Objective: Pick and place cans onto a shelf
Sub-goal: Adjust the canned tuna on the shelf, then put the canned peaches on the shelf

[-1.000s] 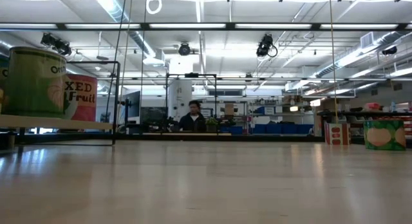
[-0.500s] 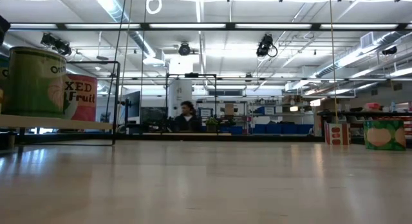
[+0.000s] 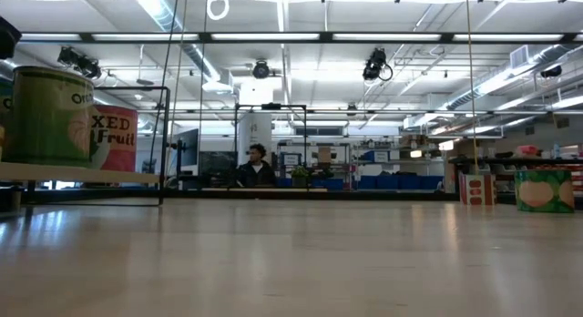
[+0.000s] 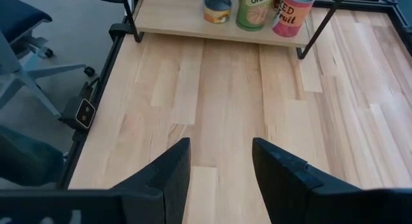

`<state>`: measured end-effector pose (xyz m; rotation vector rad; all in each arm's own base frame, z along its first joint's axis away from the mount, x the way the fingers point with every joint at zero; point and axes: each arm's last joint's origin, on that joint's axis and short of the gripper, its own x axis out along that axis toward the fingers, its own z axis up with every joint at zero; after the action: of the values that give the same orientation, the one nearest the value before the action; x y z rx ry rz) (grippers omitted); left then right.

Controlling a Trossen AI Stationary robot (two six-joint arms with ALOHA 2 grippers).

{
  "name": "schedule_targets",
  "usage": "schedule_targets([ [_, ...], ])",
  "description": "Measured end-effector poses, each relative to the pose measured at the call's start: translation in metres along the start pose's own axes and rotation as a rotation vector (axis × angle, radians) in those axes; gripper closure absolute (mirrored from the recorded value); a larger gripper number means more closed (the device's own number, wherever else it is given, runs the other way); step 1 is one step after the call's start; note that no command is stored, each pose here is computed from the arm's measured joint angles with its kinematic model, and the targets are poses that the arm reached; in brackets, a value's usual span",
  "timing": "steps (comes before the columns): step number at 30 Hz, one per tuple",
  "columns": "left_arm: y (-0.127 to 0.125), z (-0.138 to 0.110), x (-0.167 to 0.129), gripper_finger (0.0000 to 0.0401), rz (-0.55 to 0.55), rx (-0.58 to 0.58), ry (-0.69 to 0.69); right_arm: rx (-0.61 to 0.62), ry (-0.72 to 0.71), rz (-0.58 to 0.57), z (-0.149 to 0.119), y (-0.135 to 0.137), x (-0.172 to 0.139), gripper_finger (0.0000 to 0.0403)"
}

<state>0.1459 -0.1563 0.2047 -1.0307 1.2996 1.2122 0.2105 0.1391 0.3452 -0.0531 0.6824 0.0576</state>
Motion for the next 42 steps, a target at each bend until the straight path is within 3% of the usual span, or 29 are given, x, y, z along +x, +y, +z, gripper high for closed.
schedule_targets([
  [8,0.005,0.004,0.0,0.0393,0.053,-0.007,-0.047,0.0,0.0,0.0,0.0,0.0,0.0,0.023],
  [25,0.001,0.001,-0.001,0.0392,0.004,-0.005,-0.018,0.005,0.0,0.001,0.0,0.0,0.0,0.0229],
  [32,0.0,0.0,-0.031,0.039,0.016,-0.006,-0.029,0.058,0.038,-0.023,-0.004,-0.003,0.0,0.0229],
  [35,0.003,0.002,-0.051,0.0391,0.037,-0.003,-0.055,0.149,0.123,-0.138,-0.013,-0.014,0.001,0.0229],
  [38,0.005,0.004,-0.07,0.0385,0.013,0.002,-0.109,0.293,0.198,-0.372,-0.029,-0.031,0.0,0.0227],
  [42,0.0,0.009,-0.089,0.0361,-0.138,0.002,-0.223,0.495,0.346,-0.647,-0.056,-0.058,0.0,0.0217],
])
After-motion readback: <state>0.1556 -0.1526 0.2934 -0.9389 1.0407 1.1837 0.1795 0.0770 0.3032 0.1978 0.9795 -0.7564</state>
